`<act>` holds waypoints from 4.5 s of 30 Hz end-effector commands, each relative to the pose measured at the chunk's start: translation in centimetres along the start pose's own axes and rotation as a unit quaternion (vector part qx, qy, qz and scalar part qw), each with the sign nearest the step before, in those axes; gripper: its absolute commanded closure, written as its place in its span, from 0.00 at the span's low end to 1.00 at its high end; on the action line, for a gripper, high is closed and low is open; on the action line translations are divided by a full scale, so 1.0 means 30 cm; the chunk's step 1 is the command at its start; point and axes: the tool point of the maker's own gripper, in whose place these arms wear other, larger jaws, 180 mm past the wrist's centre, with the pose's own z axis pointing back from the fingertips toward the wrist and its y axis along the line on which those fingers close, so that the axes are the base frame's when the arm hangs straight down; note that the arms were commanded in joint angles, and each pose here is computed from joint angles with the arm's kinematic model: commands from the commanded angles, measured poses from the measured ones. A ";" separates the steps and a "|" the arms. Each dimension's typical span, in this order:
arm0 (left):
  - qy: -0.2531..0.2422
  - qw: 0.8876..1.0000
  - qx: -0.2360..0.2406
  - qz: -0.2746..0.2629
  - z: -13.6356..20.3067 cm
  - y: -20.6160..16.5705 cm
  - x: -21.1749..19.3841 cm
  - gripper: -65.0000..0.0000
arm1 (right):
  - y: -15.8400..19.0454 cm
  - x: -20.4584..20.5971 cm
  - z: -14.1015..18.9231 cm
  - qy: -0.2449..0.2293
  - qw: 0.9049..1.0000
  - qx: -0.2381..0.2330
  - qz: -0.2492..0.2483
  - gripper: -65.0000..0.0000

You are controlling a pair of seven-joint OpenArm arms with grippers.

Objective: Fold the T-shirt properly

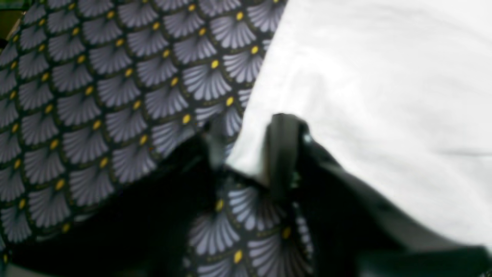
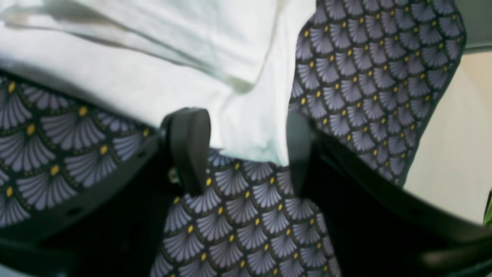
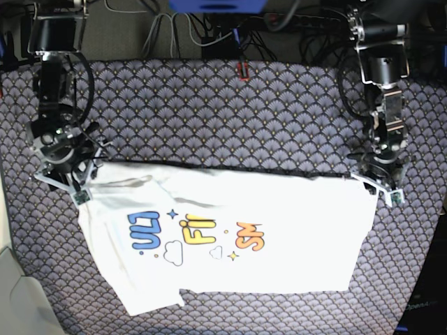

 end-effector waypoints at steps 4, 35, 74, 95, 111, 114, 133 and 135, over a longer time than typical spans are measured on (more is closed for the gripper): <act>-0.008 1.000 -0.001 -0.010 -0.006 -0.015 0.036 1.00 | -0.044 0.041 0.007 -0.020 1.000 -0.015 -0.002 0.48; -0.009 1.000 0.001 -0.014 -0.006 -0.010 0.037 0.97 | -0.106 -0.101 -0.115 0.012 0.998 -0.006 -0.065 0.49; -0.037 0.995 0.027 -0.090 0.278 0.171 0.036 0.99 | -0.030 -0.273 0.125 0.008 1.000 -0.015 0.018 1.00; 0.033 0.992 0.033 -0.117 0.478 0.250 -0.219 0.99 | 0.081 -0.495 0.250 0.069 0.996 0.051 0.023 1.00; 0.043 0.991 0.046 -0.116 0.497 0.291 -0.239 0.95 | 0.108 -0.469 0.259 0.058 0.997 0.052 0.013 1.00; 0.043 0.991 0.046 -0.116 0.497 0.291 -0.239 0.78 | 0.107 -0.471 0.258 0.060 0.997 0.051 0.013 0.94; -0.015 0.991 0.064 -0.114 0.511 0.322 -0.081 0.18 | -0.087 -0.427 0.331 0.039 0.999 -0.033 0.008 0.51; -0.037 0.990 0.072 -0.113 0.524 0.334 -0.023 0.18 | -0.103 -0.395 0.339 0.028 0.999 -0.041 0.013 0.51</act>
